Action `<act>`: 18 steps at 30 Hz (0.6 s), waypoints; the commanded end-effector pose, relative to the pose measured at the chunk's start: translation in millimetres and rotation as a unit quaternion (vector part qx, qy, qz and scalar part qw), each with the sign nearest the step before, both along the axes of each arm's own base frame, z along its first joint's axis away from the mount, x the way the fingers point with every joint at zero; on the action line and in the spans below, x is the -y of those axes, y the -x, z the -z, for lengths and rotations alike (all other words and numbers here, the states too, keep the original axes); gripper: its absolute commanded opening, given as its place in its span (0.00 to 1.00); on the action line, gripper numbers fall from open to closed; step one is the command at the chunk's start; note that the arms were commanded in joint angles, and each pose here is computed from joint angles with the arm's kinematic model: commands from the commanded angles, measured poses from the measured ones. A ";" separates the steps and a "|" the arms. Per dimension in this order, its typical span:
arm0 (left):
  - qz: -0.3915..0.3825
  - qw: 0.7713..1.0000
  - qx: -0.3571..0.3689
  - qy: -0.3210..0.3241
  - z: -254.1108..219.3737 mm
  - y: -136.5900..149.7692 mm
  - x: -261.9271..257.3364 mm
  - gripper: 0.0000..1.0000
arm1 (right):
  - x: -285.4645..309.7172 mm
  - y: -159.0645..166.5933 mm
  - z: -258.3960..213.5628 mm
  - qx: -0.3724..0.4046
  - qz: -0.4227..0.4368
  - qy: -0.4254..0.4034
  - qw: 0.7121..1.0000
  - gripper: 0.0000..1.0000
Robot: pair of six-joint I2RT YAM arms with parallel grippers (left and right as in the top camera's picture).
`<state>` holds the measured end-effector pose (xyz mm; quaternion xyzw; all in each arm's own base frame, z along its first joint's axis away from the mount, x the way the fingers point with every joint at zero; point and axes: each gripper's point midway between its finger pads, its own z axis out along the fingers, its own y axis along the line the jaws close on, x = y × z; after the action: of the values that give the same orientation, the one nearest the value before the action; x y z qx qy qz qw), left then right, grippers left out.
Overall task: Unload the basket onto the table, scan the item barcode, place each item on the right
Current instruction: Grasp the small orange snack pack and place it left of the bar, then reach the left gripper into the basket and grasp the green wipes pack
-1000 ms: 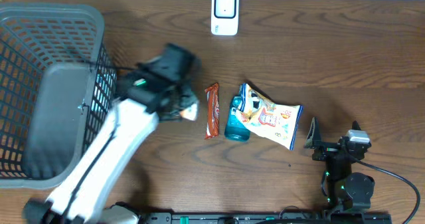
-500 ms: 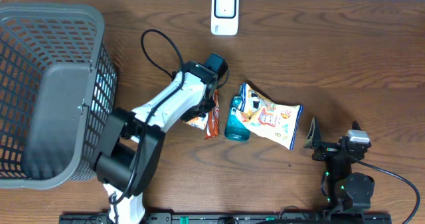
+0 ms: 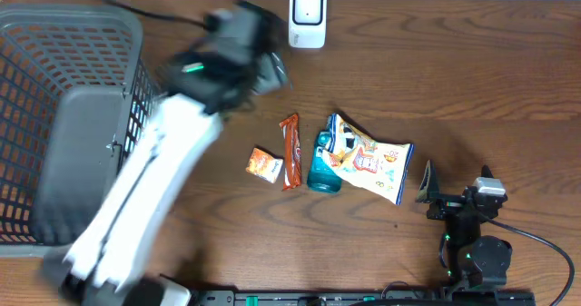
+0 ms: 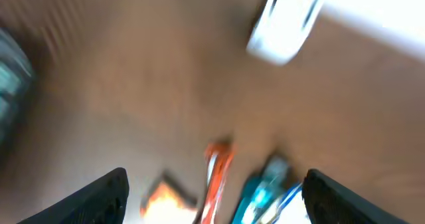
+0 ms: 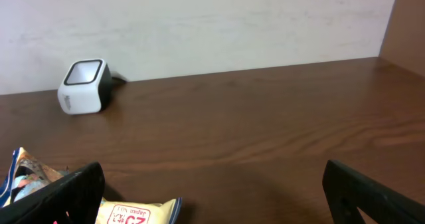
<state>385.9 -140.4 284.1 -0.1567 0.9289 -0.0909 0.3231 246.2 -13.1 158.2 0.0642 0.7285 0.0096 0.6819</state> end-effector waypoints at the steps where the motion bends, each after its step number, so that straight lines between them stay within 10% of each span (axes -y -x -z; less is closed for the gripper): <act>1: -0.073 0.990 0.103 -0.059 -71.5 8.9 -71.5 0.84 | 0.8 0.2 0.4 0.000 0.002 -0.006 1.000 0.99; 10: -0.371 0.916 0.082 -0.128 -86.5 69.8 -260.9 0.98 | 0.8 0.2 0.4 0.000 0.002 -0.006 1.000 0.99; 18: -0.440 0.892 -0.094 0.050 18.6 82.1 -325.6 1.00 | 0.8 0.2 0.4 0.000 0.002 -0.006 1.000 0.99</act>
<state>294.5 186.1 308.3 -0.5417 0.7739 0.1223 0.3044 246.2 -13.1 158.2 0.0642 0.7285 0.0096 0.6819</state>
